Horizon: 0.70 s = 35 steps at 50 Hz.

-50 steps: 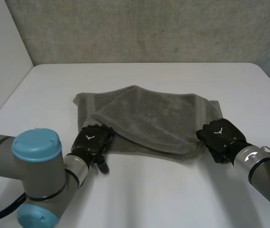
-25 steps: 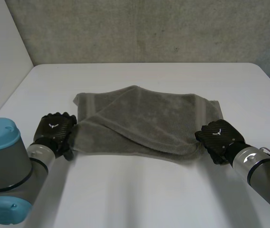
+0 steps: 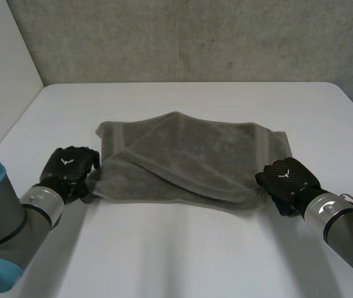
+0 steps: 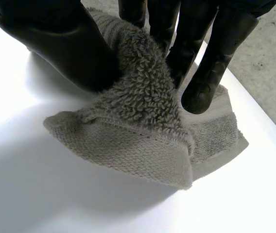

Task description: Fold the towel.

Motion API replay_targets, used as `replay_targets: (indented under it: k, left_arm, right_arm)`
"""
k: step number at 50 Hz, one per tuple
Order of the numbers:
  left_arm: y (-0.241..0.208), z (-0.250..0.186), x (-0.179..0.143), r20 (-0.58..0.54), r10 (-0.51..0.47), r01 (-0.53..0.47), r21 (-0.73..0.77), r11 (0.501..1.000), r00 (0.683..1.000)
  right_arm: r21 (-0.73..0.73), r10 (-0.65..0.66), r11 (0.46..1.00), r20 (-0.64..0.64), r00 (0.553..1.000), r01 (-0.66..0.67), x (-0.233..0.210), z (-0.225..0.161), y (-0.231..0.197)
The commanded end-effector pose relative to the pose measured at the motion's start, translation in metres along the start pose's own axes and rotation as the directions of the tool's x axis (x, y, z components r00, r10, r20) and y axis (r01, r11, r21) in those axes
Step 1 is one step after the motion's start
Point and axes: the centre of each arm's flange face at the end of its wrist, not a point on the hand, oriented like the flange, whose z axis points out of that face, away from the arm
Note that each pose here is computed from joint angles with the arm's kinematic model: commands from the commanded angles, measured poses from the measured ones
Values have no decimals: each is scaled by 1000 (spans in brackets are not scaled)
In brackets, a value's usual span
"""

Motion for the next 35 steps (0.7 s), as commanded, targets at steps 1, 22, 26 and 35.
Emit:
replay_targets:
  k: [1, 22, 26, 35]
  left_arm:
    - [-11, -5, -3, 2, -5, 5, 35, 999, 1000]
    - [-21, -7, -28, 48, -23, 20, 66, 998, 999]
    - [-17, -10, -27, 42, -26, 24, 49, 998, 999]
    - [-22, -17, -25, 40, -62, 59, 69, 996, 997]
  right_arm:
    - [-2, 1, 1000, 0, 1000, -1, 0, 0, 0]
    - [-3, 2, 1000, -2, 1000, -2, 1, 0, 1]
    - [-4, 1, 1000, -1, 1000, -1, 1, 0, 1]
    - [-7, 1, 1000, 3, 1000, -1, 0, 0, 2]
